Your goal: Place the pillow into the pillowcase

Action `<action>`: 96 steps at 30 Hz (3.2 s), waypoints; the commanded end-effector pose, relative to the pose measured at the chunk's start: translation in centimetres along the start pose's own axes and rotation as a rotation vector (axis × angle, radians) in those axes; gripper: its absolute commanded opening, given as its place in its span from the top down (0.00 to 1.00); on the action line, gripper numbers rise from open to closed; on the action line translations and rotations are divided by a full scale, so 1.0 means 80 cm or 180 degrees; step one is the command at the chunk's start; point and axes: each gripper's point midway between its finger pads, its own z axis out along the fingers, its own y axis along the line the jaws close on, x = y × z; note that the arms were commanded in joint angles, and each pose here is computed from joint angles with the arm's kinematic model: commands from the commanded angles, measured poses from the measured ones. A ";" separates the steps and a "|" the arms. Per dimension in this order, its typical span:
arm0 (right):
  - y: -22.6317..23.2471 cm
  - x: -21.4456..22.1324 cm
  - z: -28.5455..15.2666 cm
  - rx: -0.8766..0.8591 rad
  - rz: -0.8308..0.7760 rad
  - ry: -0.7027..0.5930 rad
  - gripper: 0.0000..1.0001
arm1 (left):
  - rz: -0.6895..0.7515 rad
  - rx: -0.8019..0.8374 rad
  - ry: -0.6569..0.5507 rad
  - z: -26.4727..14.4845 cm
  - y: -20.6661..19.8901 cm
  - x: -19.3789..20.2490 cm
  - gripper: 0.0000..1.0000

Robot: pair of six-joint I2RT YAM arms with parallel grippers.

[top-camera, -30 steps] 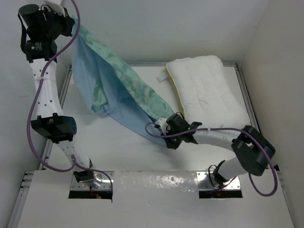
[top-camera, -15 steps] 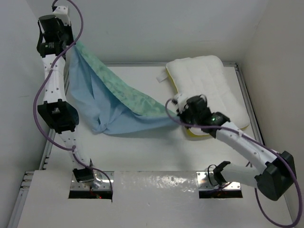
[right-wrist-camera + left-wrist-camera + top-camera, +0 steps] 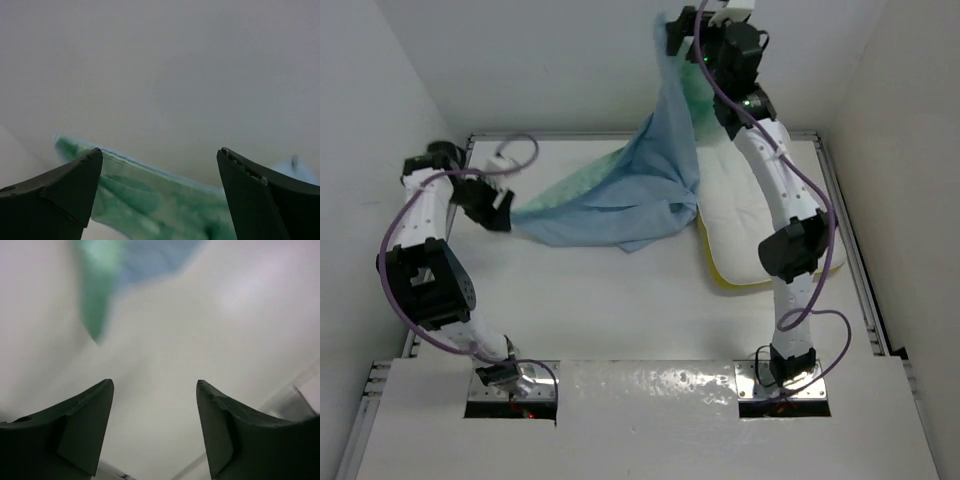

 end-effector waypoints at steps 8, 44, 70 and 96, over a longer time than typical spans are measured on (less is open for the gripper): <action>-0.021 0.119 -0.056 0.0168 -0.0399 0.1100 0.06 | 0.0504 0.0720 -0.0408 0.035 -0.071 -0.057 0.00; -0.065 0.531 -0.251 0.1221 0.1045 0.3033 1.00 | -0.1203 -0.0531 -0.0686 0.170 0.093 -0.117 1.00; 0.152 0.471 -0.193 -0.0731 0.0715 0.2850 0.25 | 0.0015 -0.0858 -0.0180 0.083 0.046 -0.089 0.20; 0.162 0.625 -0.178 0.0293 0.1849 0.3157 0.59 | -0.0837 -0.1015 0.0044 0.166 0.099 -0.080 1.00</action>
